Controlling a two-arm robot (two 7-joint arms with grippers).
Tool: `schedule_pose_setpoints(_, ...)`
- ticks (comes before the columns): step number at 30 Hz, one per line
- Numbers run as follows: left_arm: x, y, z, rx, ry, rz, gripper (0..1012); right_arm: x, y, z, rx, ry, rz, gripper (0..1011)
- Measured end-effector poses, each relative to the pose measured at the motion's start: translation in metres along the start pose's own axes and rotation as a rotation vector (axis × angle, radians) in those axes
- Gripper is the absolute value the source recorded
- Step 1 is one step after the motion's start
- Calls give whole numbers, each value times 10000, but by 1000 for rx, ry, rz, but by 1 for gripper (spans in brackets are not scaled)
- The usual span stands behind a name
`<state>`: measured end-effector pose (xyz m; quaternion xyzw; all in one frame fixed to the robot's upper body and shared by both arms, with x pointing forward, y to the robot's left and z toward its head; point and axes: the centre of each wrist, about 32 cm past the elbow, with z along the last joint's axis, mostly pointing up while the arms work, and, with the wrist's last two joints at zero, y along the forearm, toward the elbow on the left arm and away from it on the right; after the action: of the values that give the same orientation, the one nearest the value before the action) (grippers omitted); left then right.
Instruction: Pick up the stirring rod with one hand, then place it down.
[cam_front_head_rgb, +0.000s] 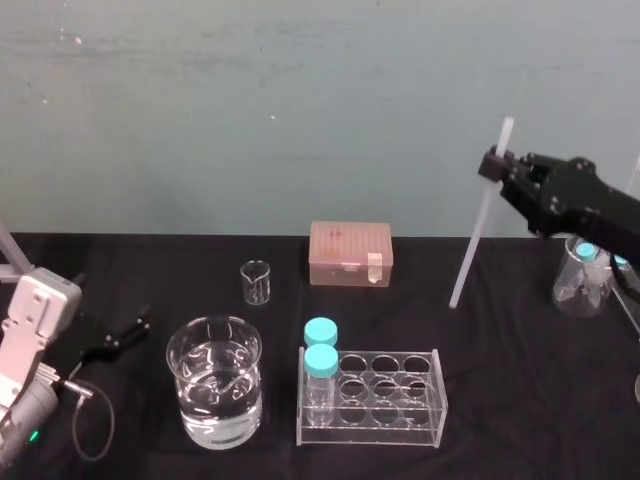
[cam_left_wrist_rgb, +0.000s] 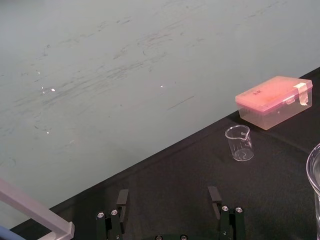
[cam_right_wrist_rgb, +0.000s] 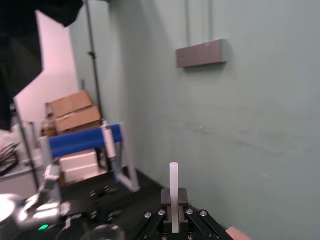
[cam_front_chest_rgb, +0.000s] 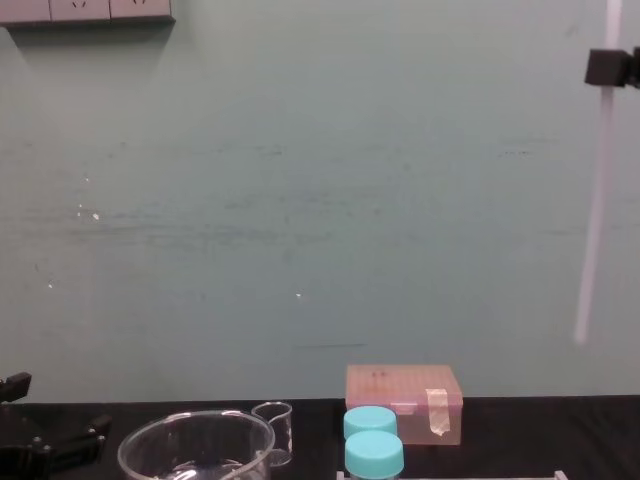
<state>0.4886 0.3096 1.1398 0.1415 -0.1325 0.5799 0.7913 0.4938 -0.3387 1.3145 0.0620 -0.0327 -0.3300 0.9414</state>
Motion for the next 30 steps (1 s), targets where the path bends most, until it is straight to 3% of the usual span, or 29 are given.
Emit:
schedule_pose_setpoints(10, 0, 0, 0, 0, 0, 0, 1005, -9, -56, -215, -38, 11, 109, 70)
schedule_pose_setpoints(30, 0, 0, 0, 0, 0, 0, 1005, 23, 65, -612, -88, 10, 161, 71)
